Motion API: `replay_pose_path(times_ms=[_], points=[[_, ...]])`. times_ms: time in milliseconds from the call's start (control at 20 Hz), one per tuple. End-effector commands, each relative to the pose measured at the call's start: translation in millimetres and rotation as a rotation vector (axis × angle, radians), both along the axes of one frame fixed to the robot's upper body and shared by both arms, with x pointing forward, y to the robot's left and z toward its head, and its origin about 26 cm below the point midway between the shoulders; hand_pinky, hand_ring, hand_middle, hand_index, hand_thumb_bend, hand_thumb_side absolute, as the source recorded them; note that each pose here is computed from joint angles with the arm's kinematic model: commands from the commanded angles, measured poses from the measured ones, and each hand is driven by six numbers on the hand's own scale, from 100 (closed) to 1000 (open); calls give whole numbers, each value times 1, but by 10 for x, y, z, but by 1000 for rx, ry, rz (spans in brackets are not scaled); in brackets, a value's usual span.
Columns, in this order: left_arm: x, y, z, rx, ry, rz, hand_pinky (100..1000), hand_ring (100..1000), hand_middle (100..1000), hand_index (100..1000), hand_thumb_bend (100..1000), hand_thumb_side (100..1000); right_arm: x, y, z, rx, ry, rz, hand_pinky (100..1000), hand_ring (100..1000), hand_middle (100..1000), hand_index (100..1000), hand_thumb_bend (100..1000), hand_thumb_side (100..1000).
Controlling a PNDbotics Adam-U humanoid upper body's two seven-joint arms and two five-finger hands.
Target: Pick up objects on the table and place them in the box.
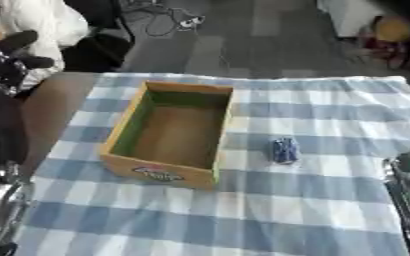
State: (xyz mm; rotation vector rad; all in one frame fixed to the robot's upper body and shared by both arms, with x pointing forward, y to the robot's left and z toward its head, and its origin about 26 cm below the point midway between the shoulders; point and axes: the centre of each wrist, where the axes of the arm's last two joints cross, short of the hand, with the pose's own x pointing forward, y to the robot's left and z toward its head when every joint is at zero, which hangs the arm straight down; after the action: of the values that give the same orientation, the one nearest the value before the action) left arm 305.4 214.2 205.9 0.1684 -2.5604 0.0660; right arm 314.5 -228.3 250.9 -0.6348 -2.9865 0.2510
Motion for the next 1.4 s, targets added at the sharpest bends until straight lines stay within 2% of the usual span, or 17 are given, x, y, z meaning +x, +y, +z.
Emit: replay_pose_path(times_ms=[50,100,250,350,400,450,500,550,600,750,800,950,1150,1300,1350,1400], points=[[-27,22,58,29,-21,-1,613,717,917,1000,309,1000,110,-48,-9,-141,133,-85,208,416,418,505,100,1000],[-26,17,61,27,-24,-3,613,717,916,1000,311,1000,185,-74,-41,-182,180,-116,232,473,473,556,100,1000],[-27,3,58,24,-24,-8,613,717,917,1000,312,1000,374,-131,-93,-291,267,-193,266,533,543,633,100,1000],[-28,-3,53,25,-21,-12,613,717,917,1000,312,1000,503,-157,-127,-373,318,-249,320,586,600,684,100,1000],[-29,-4,51,26,-20,-13,613,717,917,1000,311,1000,570,-166,-153,-422,352,-279,378,644,650,728,100,1000],[-30,-4,48,27,-18,-13,613,717,917,1000,311,1000,625,-166,-169,-467,381,-306,386,652,657,732,100,1000],[-31,-4,45,29,-16,-14,613,717,918,1000,310,1000,684,-168,-181,-523,411,-336,465,719,704,764,100,1000],[-31,-5,43,29,-15,-15,612,718,918,1000,311,1000,738,-164,-179,-565,431,-362,474,720,702,776,100,1000],[-31,-4,42,29,-14,-15,613,718,918,1000,311,1000,784,-161,-164,-579,436,-379,488,708,684,811,100,1000],[-31,-7,44,29,-15,-16,613,718,918,1000,311,1000,947,-173,-164,-563,418,-411,495,703,694,808,100,1000],[-31,-8,45,29,-15,-17,613,718,918,1000,311,1000,1002,-181,-187,-562,415,-422,513,714,732,813,100,1000],[-31,-13,46,28,-16,-18,613,718,919,1000,311,1000,1178,-197,-260,-583,417,-471,536,729,765,820,100,1000],[-31,-17,46,28,-15,-19,613,718,919,1000,311,1000,1347,-224,-349,-638,431,-529,547,736,781,841,100,1000],[-30,-21,51,26,-17,-20,614,719,919,1000,313,1000,1416,-263,-428,-659,457,-566,631,769,815,859,100,1000],[-29,-22,53,26,-18,-21,614,719,919,1000,313,1000,1432,-283,-455,-666,469,-581,623,767,815,858,100,1000],[-29,-24,54,26,-19,-21,614,719,919,1000,313,1000,1444,-301,-476,-674,478,-595,711,790,835,868,100,1000]])
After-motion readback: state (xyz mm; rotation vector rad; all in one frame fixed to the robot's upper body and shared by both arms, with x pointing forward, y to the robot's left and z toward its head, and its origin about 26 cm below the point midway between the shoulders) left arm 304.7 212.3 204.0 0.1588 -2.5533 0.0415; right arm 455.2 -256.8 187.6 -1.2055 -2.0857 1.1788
